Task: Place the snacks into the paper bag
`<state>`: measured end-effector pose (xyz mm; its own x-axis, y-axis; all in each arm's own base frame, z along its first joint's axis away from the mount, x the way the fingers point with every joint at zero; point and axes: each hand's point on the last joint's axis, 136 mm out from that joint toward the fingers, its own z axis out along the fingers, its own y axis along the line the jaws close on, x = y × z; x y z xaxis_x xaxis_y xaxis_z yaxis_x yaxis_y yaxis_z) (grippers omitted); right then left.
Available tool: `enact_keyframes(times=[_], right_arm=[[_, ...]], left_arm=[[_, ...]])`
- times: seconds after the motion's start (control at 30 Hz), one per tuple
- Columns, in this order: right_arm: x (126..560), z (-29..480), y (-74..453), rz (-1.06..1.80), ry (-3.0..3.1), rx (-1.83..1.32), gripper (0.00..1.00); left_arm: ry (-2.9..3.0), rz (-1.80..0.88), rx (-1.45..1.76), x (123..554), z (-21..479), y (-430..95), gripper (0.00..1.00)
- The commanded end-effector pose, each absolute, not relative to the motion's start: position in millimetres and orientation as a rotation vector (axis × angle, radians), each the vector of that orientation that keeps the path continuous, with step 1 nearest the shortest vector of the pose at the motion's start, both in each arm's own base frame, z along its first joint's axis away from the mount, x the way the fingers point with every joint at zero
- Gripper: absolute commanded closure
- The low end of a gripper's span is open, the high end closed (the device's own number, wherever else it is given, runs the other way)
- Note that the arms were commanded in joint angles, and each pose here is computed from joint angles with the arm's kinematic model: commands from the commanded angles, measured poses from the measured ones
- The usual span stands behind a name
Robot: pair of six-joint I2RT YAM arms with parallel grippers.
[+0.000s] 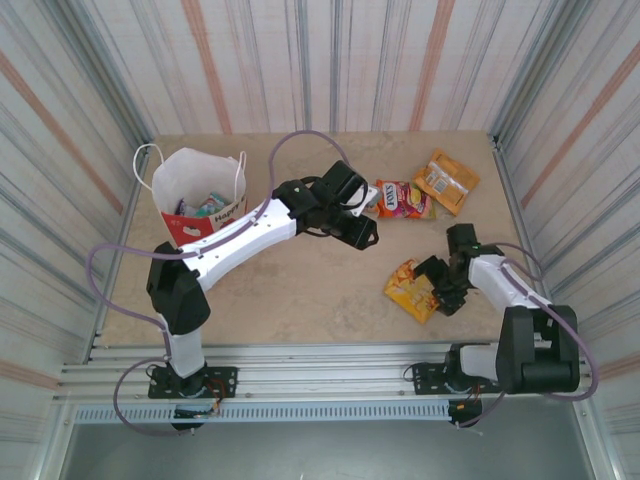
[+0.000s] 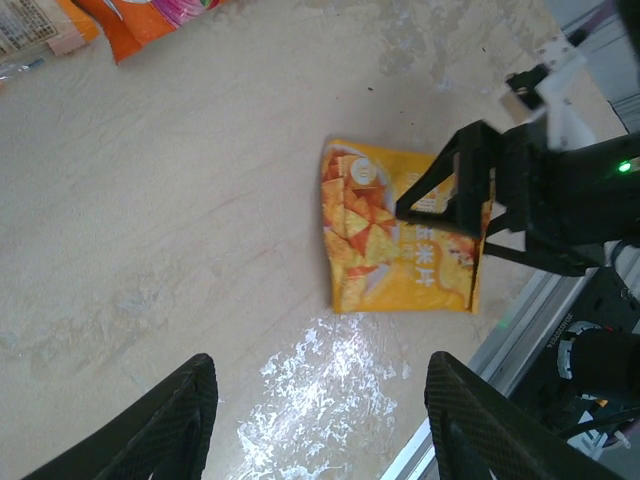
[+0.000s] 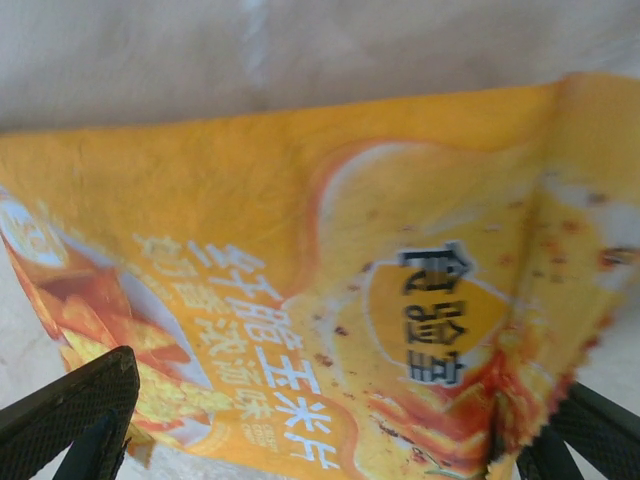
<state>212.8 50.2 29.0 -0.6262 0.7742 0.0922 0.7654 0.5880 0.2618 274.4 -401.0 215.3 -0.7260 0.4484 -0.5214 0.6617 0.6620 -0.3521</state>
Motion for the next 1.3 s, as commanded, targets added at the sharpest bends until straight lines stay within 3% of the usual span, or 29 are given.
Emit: enact_keyframes(times=[0.0, 0.17, 0.3, 0.53, 0.77, 1.03, 1.27], right_arm=[[241, 38, 73, 0.483, 2.738, 1.274, 0.05], [264, 52, 118, 0.543, 2.787, 1.086, 0.05], [261, 69, 125, 0.527, 2.826, 0.932, 0.05], [254, 102, 90, 0.533, 2.848, 0.67, 0.1], [285, 120, 56, 0.63, 2.716, 0.601, 0.19], [307, 101, 57, 0.648, 2.716, 0.512, 0.21], [289, 70, 77, 0.712, 2.795, 0.514, 0.24]], left_arm=[[2.472, -0.839, 0.832, 270, 233, -395, 0.41], [2.534, -0.911, 0.742, 271, 224, -387, 0.42], [2.544, -0.914, 0.712, 272, 222, -385, 0.42], [2.586, -1.062, 0.535, 266, 202, -391, 0.43], [2.602, -1.173, 0.312, 267, 178, -398, 0.42], [2.645, -1.119, 0.214, 266, 150, -405, 0.41], [2.695, -1.101, 0.188, 264, 133, -409, 0.41]])
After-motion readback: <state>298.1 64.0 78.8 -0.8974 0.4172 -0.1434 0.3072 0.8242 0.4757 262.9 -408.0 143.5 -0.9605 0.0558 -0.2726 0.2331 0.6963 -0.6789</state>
